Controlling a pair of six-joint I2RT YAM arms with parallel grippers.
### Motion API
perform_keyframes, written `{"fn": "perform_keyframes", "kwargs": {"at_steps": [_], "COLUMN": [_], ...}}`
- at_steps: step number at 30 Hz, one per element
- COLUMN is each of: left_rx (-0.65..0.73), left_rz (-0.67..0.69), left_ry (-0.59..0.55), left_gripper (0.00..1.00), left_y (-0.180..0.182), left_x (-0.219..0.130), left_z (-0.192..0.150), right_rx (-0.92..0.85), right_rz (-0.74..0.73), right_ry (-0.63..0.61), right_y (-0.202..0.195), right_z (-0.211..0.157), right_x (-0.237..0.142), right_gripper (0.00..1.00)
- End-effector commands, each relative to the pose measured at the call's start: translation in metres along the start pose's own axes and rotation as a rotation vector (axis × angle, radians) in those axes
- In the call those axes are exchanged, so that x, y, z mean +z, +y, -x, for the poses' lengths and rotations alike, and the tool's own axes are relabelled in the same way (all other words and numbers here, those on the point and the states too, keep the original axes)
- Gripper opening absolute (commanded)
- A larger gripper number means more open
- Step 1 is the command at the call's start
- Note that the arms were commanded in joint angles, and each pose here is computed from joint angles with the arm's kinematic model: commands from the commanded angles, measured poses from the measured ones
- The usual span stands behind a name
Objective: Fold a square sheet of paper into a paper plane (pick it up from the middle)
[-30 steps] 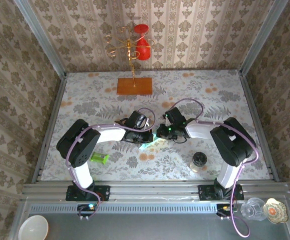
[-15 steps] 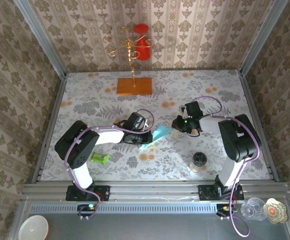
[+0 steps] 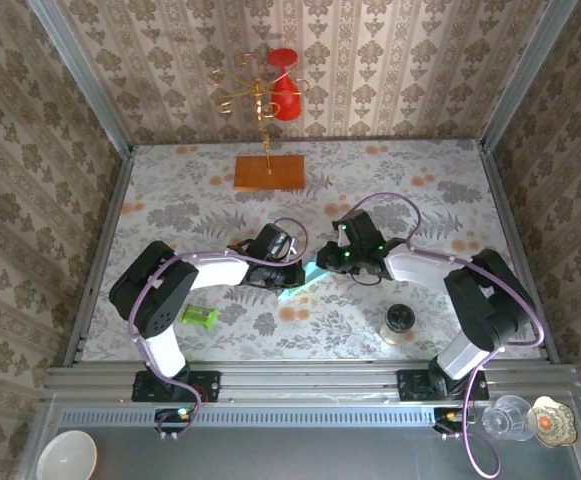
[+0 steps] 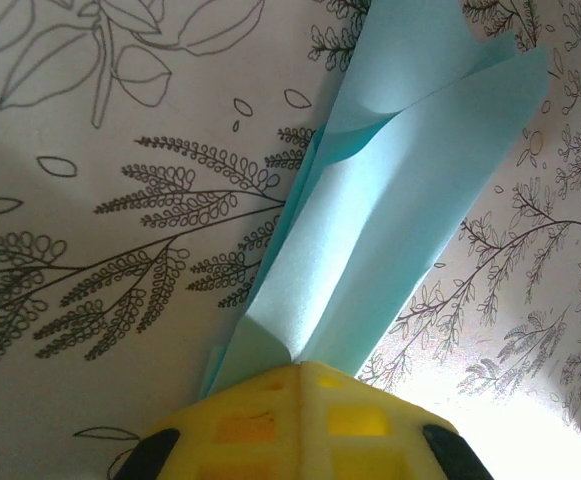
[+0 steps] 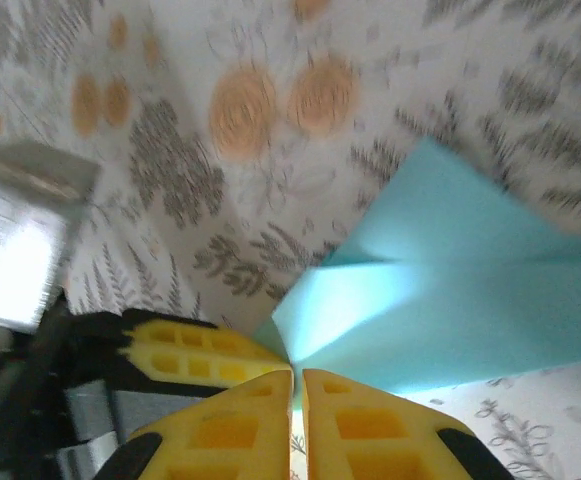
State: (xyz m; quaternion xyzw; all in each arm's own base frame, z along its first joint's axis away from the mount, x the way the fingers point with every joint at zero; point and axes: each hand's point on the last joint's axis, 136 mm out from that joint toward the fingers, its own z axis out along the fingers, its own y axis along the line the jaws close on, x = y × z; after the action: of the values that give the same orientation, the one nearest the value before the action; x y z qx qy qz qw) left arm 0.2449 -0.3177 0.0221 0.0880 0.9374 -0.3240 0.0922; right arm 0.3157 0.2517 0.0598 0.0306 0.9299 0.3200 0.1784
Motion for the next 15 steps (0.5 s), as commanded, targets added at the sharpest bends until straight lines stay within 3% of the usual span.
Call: {"fn": "perform_keyframes", "kwargs": {"at_steps": [1,11,15], "left_rx": [-0.040,0.044,0.080], "left_rz": [0.028,-0.068,-0.065], "left_ry": [0.027,-0.035,-0.012], "left_gripper": [0.00,0.02,0.03], "left_y": [0.005,-0.024,-0.025], "left_x": [-0.002,-0.022,-0.021], "left_z": [-0.009,0.003,0.003], "right_rx": [0.054,0.034,0.004], "right_rz": [-0.002,-0.045,-0.072], "right_ry": [0.061,0.151,0.190], "right_y": [-0.007,-0.024,-0.033], "right_z": [-0.012,-0.019,-0.020], "right_x": [0.016,0.041,0.041], "right_gripper": [0.12,0.11,0.11]}}
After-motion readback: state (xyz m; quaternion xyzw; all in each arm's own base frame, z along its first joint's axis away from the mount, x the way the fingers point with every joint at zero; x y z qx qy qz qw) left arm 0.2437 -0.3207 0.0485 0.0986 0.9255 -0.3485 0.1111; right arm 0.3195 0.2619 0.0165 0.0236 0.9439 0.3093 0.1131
